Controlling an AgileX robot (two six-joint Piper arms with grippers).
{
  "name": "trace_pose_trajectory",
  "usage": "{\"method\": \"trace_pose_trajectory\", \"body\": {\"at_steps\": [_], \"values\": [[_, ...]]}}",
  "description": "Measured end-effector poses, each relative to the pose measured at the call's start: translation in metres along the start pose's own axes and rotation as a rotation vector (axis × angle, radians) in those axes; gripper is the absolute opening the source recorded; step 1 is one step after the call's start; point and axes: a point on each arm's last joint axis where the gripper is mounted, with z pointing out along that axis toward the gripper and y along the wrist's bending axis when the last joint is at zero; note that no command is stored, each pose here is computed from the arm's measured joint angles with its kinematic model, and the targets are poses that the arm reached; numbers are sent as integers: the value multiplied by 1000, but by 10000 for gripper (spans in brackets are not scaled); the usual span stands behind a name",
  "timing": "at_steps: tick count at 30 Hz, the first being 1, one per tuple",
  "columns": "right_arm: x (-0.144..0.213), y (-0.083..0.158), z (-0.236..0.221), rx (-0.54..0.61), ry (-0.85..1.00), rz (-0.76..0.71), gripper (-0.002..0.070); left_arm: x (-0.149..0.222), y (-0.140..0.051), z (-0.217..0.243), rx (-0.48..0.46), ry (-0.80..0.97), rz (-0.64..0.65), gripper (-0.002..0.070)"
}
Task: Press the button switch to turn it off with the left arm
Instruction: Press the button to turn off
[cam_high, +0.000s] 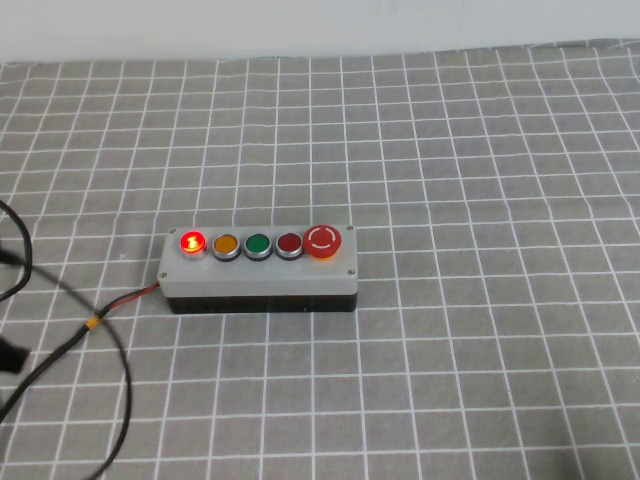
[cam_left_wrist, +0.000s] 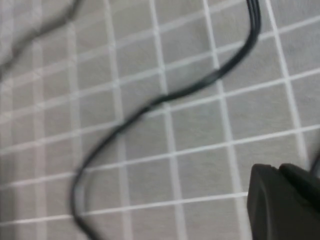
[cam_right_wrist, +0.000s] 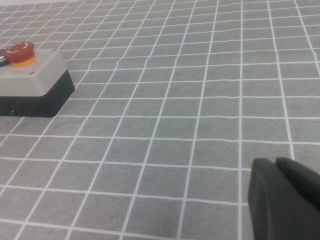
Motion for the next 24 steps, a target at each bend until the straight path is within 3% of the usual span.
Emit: {"method": "trace_pose_trajectory", "body": {"at_steps": [4, 10, 13, 19, 24], "values": [[0, 0, 0, 0, 0, 0, -16, -22, 0, 4, 123, 81, -47, -3], [0, 0, 0, 0, 0, 0, -16, -50, -10, -31, 503, 152, -96, -3], [0, 0, 0, 0, 0, 0, -16, -73, -11, -55, 609, 101, -97, -3], [0, 0, 0, 0, 0, 0, -16, -119, -22, -86, 610, 8, -23, -3], [0, 0, 0, 0, 0, 0, -16, -148, -39, -64, 540, 98, -5, -3]]}}
